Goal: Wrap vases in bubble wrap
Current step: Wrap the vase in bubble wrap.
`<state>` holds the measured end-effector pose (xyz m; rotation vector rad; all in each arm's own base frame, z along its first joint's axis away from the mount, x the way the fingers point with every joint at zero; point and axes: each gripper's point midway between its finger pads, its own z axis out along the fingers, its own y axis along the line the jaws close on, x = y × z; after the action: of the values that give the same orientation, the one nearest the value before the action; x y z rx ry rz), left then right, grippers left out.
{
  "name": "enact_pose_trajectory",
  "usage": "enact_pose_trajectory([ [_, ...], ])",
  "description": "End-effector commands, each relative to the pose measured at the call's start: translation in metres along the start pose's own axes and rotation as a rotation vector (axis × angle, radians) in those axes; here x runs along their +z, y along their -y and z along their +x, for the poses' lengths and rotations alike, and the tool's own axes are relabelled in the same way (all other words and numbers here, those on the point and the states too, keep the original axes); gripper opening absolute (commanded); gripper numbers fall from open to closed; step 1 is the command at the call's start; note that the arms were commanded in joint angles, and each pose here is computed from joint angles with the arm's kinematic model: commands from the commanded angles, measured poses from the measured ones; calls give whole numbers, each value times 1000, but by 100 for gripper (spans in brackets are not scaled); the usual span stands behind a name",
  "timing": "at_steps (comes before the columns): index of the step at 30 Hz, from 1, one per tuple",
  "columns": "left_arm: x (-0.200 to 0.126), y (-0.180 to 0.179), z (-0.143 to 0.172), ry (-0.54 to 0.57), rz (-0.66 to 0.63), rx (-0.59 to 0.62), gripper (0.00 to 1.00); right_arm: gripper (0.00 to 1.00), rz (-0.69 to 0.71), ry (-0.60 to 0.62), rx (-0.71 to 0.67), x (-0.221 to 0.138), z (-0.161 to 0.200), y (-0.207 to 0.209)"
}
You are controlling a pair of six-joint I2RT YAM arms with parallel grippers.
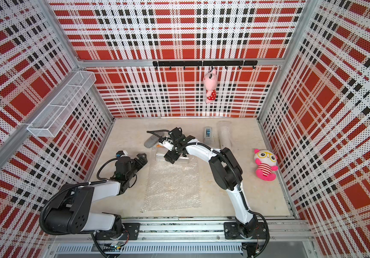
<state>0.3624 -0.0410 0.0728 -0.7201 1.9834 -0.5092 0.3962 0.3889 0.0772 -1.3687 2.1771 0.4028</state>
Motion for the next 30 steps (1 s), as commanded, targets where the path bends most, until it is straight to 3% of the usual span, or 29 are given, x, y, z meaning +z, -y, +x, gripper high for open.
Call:
enact_pose_trajectory([
  [1, 3, 9, -6, 12, 21, 19, 98, 87, 29, -67, -66, 12, 15, 2],
  [14, 2, 9, -8, 19, 22, 18, 98, 86, 231, -71, -195, 38, 15, 23],
  [25, 1, 8, -10, 24, 19, 19, 98, 91, 236, -111, -219, 63, 18, 32],
  [30, 2, 8, -9, 21, 20, 19, 98, 80, 266, -83, -221, 49, 10, 35],
])
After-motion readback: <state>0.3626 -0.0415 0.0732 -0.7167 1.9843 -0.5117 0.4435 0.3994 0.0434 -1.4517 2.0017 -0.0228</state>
